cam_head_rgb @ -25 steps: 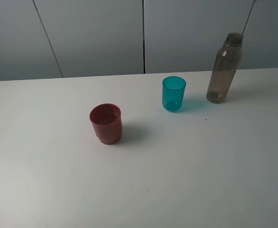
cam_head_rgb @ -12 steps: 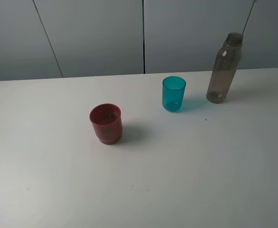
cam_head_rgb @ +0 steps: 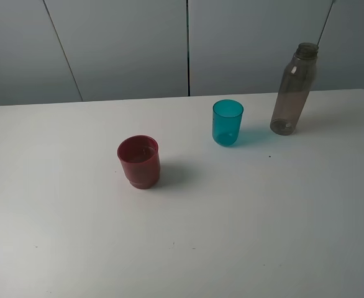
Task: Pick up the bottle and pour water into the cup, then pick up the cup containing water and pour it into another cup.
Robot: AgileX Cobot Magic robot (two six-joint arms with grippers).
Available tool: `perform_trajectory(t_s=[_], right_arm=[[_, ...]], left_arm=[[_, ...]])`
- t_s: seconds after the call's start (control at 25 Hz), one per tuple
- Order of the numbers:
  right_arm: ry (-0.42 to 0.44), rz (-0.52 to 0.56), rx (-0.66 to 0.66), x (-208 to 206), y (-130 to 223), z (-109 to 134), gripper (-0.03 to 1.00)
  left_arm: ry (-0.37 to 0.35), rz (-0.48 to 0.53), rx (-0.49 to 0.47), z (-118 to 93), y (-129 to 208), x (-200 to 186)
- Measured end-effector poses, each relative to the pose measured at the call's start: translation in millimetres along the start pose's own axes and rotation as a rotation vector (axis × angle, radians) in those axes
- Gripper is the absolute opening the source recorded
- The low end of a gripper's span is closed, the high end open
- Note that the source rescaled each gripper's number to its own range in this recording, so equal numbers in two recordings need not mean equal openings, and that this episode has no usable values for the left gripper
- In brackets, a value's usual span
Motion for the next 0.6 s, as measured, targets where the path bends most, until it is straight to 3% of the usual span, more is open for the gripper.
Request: perform_trajectory(t_s=[0.6], right_arm=[[0.0, 0.0, 0.0, 0.0, 0.0, 0.0, 0.99]], left_arm=[[0.0, 0.0, 0.0, 0.0, 0.0, 0.0]])
Point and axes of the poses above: a point on each arm's last joint axis where the gripper is mounted, x pointing out along that axis toward the gripper, z along the wrist's bending axis when the last joint is at zero, y = z × x, the point moved 5 cm from there along x, pointing out along that axis toward the gripper, and after that the axes turned 12 degrees about -x, right-handed, at the moved point
